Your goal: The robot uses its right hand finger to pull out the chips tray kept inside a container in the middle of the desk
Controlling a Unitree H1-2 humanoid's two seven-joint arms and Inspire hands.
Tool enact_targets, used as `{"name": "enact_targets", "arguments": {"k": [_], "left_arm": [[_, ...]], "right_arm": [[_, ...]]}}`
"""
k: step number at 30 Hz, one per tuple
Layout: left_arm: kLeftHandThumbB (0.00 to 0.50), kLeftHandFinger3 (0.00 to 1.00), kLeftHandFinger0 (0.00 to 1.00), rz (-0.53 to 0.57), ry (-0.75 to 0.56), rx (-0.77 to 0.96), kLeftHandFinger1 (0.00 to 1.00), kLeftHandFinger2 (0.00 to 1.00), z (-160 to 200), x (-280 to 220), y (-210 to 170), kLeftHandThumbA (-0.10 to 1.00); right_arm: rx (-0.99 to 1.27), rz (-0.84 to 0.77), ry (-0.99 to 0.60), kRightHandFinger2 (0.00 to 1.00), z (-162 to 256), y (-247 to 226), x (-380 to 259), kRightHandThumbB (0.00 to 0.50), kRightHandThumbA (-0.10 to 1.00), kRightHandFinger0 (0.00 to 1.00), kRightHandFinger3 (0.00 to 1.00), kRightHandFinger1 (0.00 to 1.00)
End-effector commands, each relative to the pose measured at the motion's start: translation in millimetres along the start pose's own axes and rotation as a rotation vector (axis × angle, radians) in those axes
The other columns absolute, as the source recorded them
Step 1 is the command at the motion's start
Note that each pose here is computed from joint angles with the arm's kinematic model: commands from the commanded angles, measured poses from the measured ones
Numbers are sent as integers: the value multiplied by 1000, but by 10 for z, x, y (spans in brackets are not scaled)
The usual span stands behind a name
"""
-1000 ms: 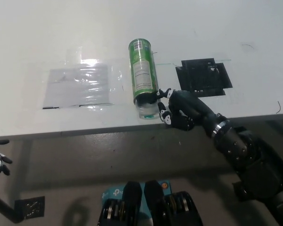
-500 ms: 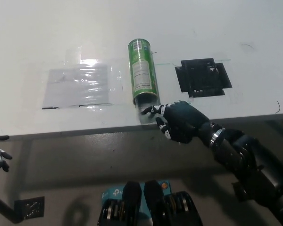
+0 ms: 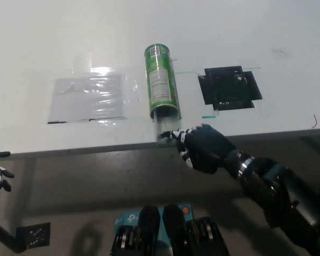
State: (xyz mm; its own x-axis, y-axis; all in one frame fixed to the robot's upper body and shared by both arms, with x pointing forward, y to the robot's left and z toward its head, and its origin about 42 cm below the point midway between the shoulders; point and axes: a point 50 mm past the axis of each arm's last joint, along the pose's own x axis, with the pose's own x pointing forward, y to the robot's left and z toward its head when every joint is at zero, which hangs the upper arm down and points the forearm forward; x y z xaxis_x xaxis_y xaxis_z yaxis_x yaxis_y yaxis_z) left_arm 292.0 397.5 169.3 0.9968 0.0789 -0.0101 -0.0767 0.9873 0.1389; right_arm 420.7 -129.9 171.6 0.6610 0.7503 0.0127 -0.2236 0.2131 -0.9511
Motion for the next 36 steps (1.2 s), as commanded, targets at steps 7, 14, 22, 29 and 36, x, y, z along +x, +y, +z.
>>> {"name": "enact_targets", "arguments": {"k": [7, 14, 22, 29, 36], "left_arm": [[111, 604, 335, -13, -65, 48, 298, 364, 201, 38, 106, -100], [96, 632, 353, -8, -52, 42, 300, 375, 185, 18, 102, -100], [96, 623, 349, -9, -52, 43, 292, 360, 184, 24, 84, -100], [103, 613, 328, -9, -50, 43, 286, 354, 144, -2, 71, -100], [109, 609, 334, -9, -39, 17, 288, 359, 87, -39, 59, -100]], "right_arm": [[-2, 13, -94, 722, 340, 93, -315, 207, -100, 26, 863, 180], [-7, 8, -118, 751, 494, 26, -474, 191, -100, 34, 894, 178], [12, 2, -111, 806, 521, 19, -561, 199, -100, 46, 903, 177], [21, -83, -69, 1000, 456, -238, -434, 189, -100, 5, 1000, 34], [-1, -167, -11, 1000, 382, -636, -357, 199, -100, 52, 1000, 147]]}}
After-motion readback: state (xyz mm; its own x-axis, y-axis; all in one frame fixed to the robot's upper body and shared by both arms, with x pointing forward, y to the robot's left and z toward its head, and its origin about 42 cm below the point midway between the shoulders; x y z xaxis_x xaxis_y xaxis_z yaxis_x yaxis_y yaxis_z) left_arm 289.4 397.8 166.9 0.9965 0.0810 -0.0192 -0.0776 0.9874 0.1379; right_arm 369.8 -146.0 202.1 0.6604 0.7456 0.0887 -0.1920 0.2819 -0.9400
